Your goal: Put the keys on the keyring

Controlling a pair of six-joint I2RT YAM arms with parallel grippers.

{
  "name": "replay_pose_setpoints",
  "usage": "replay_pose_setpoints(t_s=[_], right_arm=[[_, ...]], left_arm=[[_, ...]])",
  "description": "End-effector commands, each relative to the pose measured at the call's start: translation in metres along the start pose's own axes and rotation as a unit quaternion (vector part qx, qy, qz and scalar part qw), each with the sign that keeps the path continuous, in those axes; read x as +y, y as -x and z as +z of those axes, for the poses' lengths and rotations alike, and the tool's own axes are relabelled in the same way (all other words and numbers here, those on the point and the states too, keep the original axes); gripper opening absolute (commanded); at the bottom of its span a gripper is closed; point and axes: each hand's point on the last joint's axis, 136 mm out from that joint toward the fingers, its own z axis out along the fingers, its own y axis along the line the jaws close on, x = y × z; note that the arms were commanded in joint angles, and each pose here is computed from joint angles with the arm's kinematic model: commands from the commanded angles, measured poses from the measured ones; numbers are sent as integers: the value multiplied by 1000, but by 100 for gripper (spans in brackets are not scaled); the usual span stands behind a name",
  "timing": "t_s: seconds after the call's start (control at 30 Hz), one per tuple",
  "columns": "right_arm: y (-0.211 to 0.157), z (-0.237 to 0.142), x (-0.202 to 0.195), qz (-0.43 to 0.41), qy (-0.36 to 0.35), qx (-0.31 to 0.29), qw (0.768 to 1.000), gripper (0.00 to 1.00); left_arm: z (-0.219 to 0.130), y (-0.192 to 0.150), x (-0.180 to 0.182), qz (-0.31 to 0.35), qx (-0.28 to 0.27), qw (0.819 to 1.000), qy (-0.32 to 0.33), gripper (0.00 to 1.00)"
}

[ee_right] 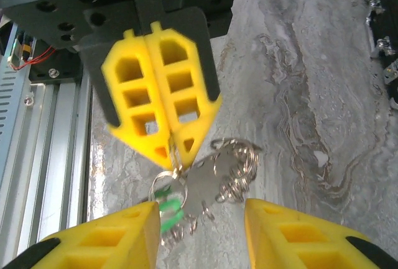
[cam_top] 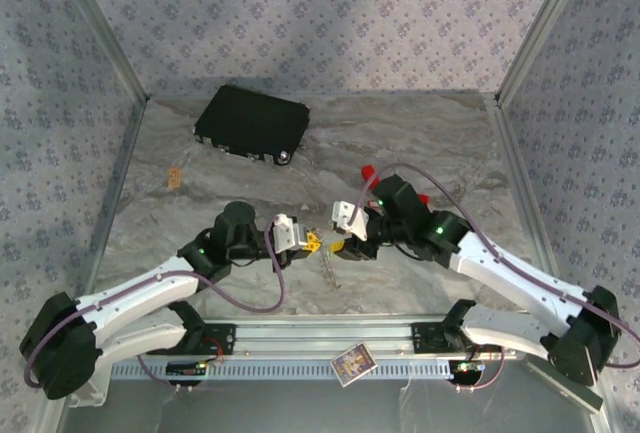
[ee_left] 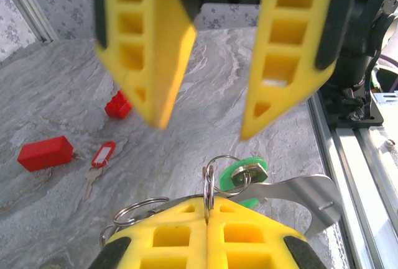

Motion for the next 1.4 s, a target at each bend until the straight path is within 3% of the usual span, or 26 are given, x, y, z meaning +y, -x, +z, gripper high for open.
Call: replay_pose_setpoints(t_s=[0.0, 0.33, 0.6, 0.87, 1.03, 1.27, 1.37], right_arm=[[-7, 0, -4, 35, -26, -12, 999, 42], [-12, 20, 12, 54, -1, -27, 998, 42], [-16, 22, -2, 46, -46, -17, 998, 40], [-20, 22, -1, 35, -48, -2, 998, 15], [-21, 34, 10, 30, -17, 12, 999, 8], [-21, 32, 9, 10, -26, 26, 999, 10], [-23, 24, 4, 7, -47, 25, 999, 26]], left_arm=[[-2, 22, 2, 14, -45, 999, 7, 0], [2, 25, 7, 2, -57, 998, 15, 0], [1, 28, 10, -5, -62, 998, 23, 0], [1, 32, 10, -2, -75, 997, 23, 0], [1, 36, 10, 6, -85, 996, 20, 0], [1, 33, 13, 5, -78, 997, 30, 0], [1, 31, 12, 5, -75, 997, 29, 0]])
